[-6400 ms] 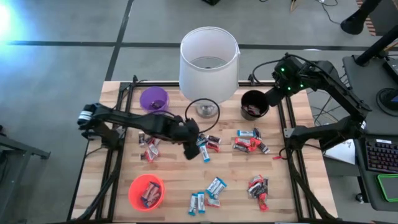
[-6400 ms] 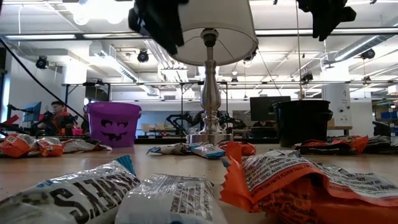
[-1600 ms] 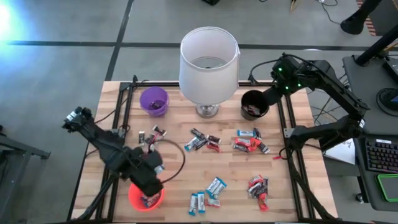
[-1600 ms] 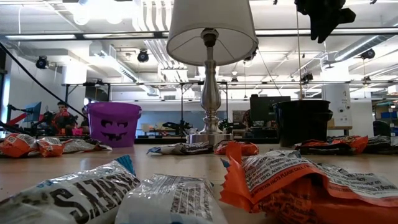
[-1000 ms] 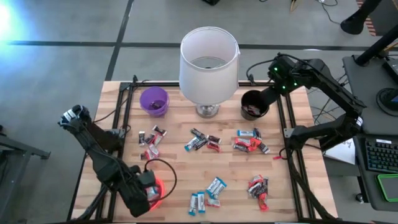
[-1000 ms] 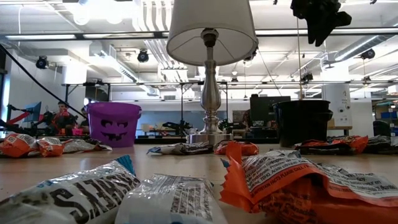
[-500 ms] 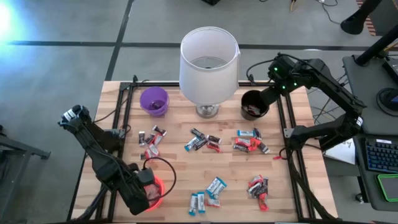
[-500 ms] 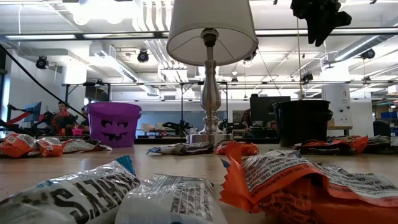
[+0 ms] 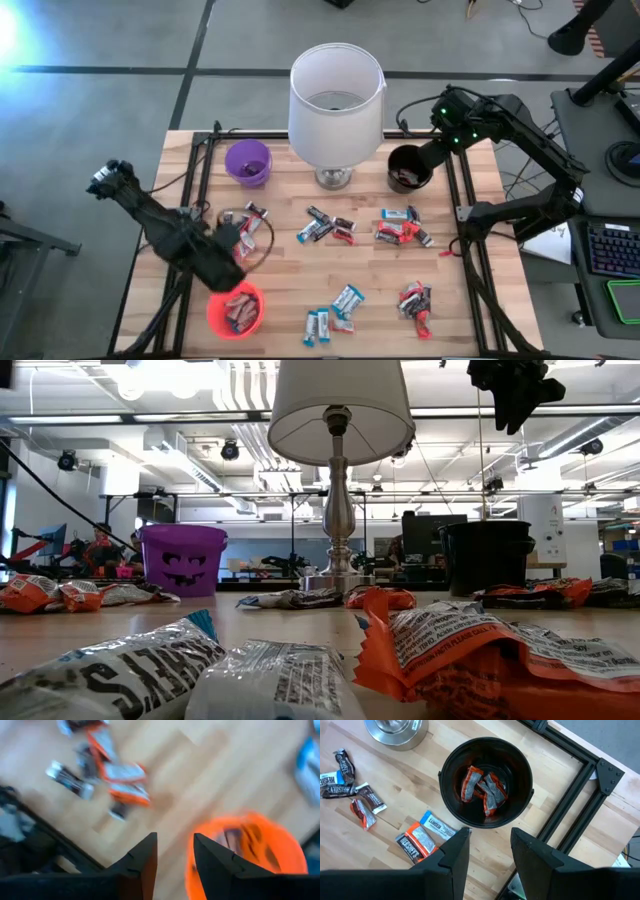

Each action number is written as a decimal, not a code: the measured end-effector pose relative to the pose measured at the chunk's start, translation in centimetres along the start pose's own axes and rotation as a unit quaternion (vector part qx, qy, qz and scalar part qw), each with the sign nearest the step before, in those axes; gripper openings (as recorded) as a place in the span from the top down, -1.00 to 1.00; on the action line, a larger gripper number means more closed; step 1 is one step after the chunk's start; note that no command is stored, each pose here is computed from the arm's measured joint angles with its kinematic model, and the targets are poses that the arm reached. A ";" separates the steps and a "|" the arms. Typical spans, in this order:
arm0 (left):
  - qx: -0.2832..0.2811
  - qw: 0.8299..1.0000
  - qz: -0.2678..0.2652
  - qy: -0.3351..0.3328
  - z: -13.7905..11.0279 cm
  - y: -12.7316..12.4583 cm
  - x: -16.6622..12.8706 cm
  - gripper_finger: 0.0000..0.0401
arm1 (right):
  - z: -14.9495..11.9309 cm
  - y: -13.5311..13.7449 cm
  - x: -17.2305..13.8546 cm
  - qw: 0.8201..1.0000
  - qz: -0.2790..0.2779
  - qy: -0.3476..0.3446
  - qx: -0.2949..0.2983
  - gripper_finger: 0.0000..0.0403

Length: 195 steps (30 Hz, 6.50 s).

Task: Organize candy in baskets
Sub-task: Put the brown chocolate bar into the purple bucket

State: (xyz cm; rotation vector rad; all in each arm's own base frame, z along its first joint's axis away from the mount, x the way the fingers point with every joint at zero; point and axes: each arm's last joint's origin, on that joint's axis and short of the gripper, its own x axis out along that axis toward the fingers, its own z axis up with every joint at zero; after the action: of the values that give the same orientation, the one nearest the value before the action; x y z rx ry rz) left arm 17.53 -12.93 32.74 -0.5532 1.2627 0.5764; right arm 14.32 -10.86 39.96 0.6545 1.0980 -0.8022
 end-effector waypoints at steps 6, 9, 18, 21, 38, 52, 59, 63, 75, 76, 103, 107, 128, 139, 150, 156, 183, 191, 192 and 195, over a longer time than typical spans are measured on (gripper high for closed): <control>-0.125 0.991 0.017 -0.031 3.3 4.4 0.3 0.49 | 0.0 0.0 0.0 1.000 0.000 0.000 -0.005 0.32; -0.203 0.978 0.020 -0.039 4.5 6.4 0.9 0.49 | 0.0 0.0 0.0 1.000 0.000 0.000 -0.006 0.32; -0.293 0.953 0.068 -0.038 6.1 9.5 4.4 0.49 | 0.0 0.0 0.0 1.000 0.000 0.000 -0.004 0.32; -0.306 0.947 0.099 -0.026 6.0 10.2 5.9 0.49 | 0.0 0.0 0.0 1.000 0.000 0.000 -0.004 0.32; -0.354 0.928 0.097 0.054 4.6 13.5 10.7 0.49 | -0.2 -0.1 -0.2 1.000 0.001 -0.002 -0.011 0.32; -0.360 0.924 0.114 0.062 4.8 13.4 12.2 0.49 | -0.4 -0.1 -0.4 1.000 0.002 -0.005 -0.012 0.32; -0.386 0.914 0.113 0.055 4.9 13.3 12.6 0.49 | -0.4 -0.1 -0.4 1.000 0.002 -0.005 -0.012 0.32; -0.386 0.916 0.102 0.048 5.1 13.1 12.9 0.49 | -0.4 -0.1 -0.4 1.000 0.002 -0.005 -0.010 0.32; -0.321 0.934 0.139 0.077 5.5 12.5 14.6 0.49 | -0.4 -0.1 -0.4 1.000 0.002 -0.005 -0.004 0.32; -0.299 0.941 0.136 0.079 5.6 12.4 14.7 0.49 | -0.4 -0.1 -0.4 1.000 0.002 -0.005 -0.003 0.32; -0.170 0.976 0.102 0.085 4.9 12.7 16.7 0.49 | -0.4 -0.1 -0.4 1.000 0.012 -0.001 0.022 0.32; -0.180 0.974 0.109 0.089 4.6 12.9 17.0 0.49 | -0.4 -0.1 -0.4 1.000 0.013 -0.001 0.022 0.32; -0.211 0.968 0.110 0.084 3.8 13.6 18.6 0.57 | -0.4 0.1 -0.4 1.000 0.016 0.000 0.027 0.32; -0.194 0.971 0.113 0.081 3.7 13.7 18.8 0.98 | -0.5 0.2 -0.4 1.000 0.017 0.000 0.025 0.32; -0.146 0.980 0.083 0.108 4.5 12.9 16.8 1.00 | -0.5 0.2 -0.4 1.000 0.017 0.000 0.025 0.32; -0.107 0.987 0.066 0.097 5.8 12.2 13.8 1.00 | -0.5 0.2 -0.4 1.000 0.017 0.000 0.025 0.32; -0.100 0.972 0.155 -0.146 12.0 16.2 3.6 1.00 | -0.4 0.2 -0.4 1.000 0.017 0.001 0.025 0.32; -0.066 0.966 0.162 -0.191 14.4 17.4 3.8 1.00 | -0.4 0.2 -0.3 1.000 0.016 0.001 0.025 0.32; -0.063 0.966 0.165 -0.188 14.5 17.5 3.9 1.00 | -0.4 0.2 -0.3 1.000 0.016 0.001 0.025 0.32; -0.043 0.969 0.162 -0.179 14.8 17.4 4.2 1.00 | -0.4 0.2 -0.3 1.000 0.016 0.001 0.026 0.32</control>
State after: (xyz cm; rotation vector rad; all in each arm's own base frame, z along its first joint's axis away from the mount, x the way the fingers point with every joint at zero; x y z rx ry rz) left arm 17.18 10.18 30.59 -0.2952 0.9905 0.9646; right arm 14.17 -10.36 40.15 0.7157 1.0691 -0.8038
